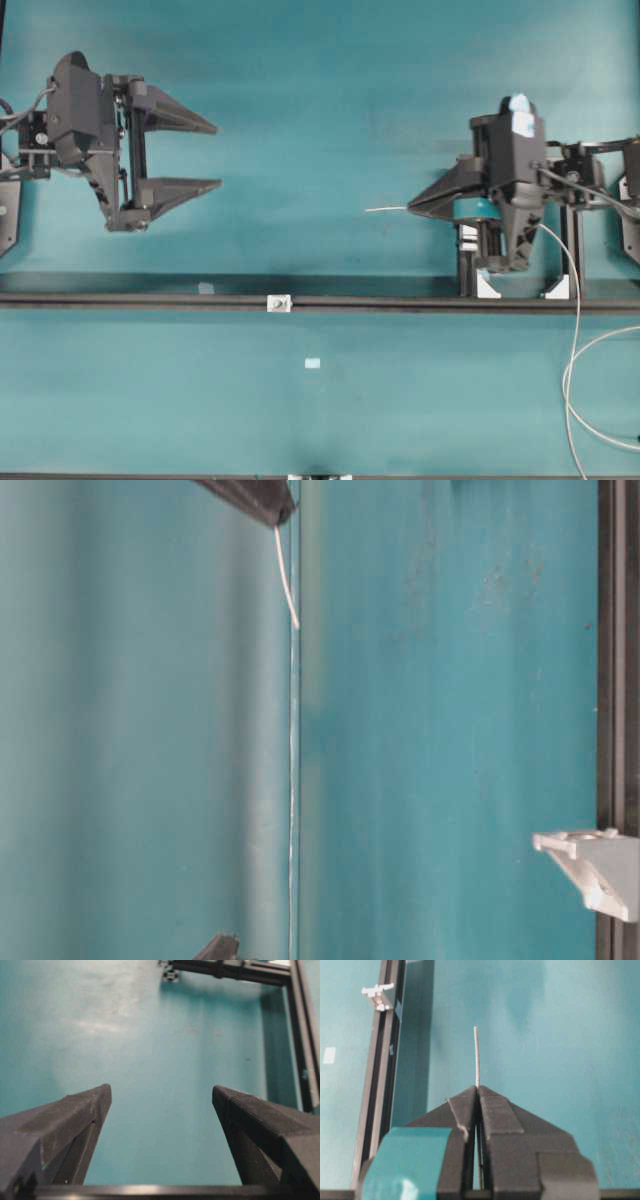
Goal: Insert the wire into the hole on the left side and pull it with the left arm.
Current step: 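Lift the wire and carry it left to the rail's white bracket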
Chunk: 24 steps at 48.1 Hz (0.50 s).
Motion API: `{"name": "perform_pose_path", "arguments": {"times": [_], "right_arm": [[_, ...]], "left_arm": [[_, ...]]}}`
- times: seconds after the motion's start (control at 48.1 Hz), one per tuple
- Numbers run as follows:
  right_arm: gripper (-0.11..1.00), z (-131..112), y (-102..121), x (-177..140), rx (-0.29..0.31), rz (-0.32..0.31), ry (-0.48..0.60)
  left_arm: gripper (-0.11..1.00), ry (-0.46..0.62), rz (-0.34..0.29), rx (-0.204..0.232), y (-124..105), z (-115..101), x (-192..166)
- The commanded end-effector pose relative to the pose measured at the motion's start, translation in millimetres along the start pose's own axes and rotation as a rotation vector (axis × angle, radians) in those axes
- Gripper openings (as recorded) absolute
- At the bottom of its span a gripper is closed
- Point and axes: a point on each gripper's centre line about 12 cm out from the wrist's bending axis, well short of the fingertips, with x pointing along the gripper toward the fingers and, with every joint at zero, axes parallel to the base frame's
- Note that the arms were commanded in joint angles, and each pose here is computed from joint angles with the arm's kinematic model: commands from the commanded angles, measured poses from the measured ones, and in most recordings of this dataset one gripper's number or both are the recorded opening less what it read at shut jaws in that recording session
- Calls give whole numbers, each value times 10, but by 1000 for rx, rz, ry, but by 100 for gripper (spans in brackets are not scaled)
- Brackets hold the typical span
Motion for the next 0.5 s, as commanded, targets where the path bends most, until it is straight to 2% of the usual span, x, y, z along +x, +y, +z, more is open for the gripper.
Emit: {"name": "perform_pose_path", "arguments": {"times": [0.0,0.208,0.312,0.478], "right_arm": [[5,57,15,-71,3,15,-56],[5,-49,20,-187,-2,48,-135],[5,-88,34,-238,-6,69,-182],[5,-147,148,-288,-5,130,-242]], "left_arm": [[67,-39,-16,0,-48,107,9],[67,-48,-41,0,-124,87,-5],[67,-86,-59,0,-176,77,-20],[67,-123,-86,-9,-251,-6,-37]]}}
